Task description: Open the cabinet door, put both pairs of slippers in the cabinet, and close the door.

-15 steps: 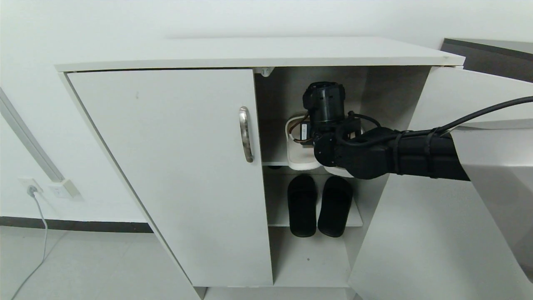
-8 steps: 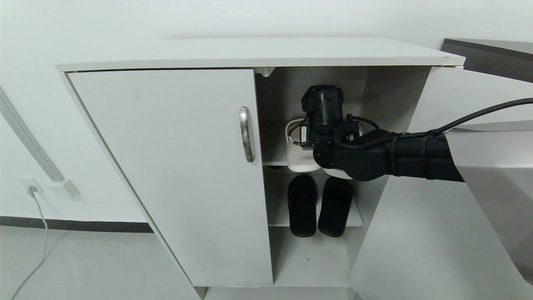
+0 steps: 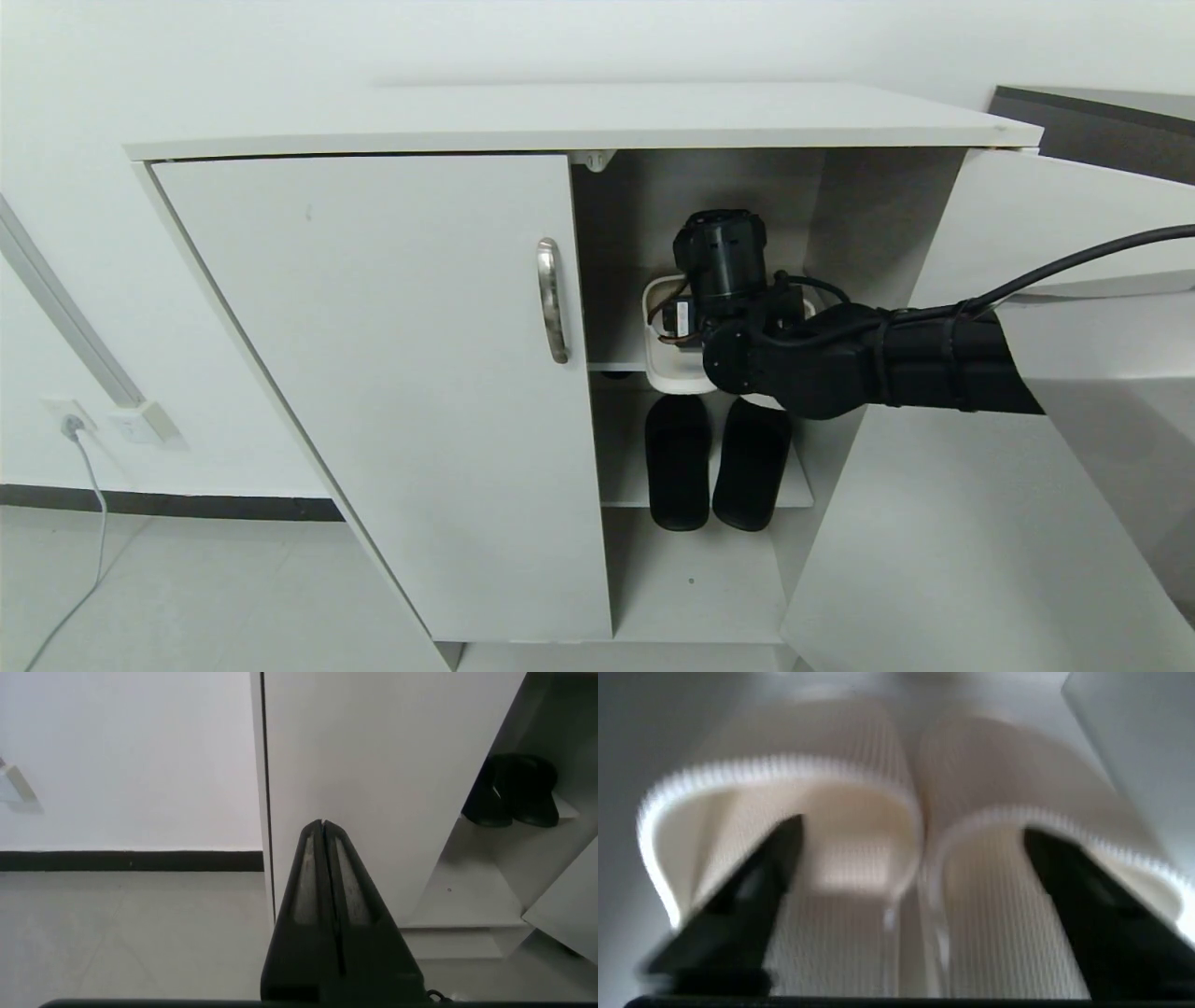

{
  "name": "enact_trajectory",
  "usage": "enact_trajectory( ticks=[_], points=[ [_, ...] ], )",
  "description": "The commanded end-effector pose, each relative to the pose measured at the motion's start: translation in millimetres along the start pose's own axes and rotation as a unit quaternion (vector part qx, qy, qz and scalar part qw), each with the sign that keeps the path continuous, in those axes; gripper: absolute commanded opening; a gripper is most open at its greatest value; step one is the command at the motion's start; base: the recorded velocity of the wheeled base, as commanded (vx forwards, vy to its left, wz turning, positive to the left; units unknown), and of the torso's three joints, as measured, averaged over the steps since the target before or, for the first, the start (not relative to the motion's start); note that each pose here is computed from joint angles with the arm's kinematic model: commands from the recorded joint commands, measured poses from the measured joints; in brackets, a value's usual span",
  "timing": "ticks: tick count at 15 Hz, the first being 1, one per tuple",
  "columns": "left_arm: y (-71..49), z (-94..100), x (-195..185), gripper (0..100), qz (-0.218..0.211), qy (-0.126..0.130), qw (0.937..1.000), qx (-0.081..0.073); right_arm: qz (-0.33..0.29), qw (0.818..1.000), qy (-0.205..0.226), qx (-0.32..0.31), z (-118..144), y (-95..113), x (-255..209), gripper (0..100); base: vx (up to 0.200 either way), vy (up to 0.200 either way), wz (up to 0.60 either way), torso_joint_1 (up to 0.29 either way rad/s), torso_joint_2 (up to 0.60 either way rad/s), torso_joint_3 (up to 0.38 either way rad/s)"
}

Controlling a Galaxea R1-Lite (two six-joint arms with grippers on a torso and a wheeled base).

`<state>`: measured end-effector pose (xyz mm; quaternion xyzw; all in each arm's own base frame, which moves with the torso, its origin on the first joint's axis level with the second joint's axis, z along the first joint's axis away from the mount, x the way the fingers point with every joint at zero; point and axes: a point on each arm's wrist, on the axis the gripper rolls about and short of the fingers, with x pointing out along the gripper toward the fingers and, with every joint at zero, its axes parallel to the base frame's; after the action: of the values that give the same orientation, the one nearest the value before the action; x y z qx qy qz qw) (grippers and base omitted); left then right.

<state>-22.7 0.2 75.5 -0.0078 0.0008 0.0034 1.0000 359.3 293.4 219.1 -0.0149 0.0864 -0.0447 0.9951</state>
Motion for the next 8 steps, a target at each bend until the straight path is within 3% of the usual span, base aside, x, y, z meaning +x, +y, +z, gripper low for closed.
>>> enact_trajectory(
  ticks=[1,8],
  points=[
    [0.0,0.0,0,0,0.000,0.000,1.0000,0.000,0.014,1.000,0.000,-0.002,8,-6,-26,100,0.000,0.000,0.00,0.000,0.00,0.000],
    [0.0,0.0,0,0,0.000,0.001,1.0000,0.000,0.066,0.998,-0.004,-0.010,7,-21,-106,100,0.000,0.000,0.00,0.000,0.00,0.000]
  ],
)
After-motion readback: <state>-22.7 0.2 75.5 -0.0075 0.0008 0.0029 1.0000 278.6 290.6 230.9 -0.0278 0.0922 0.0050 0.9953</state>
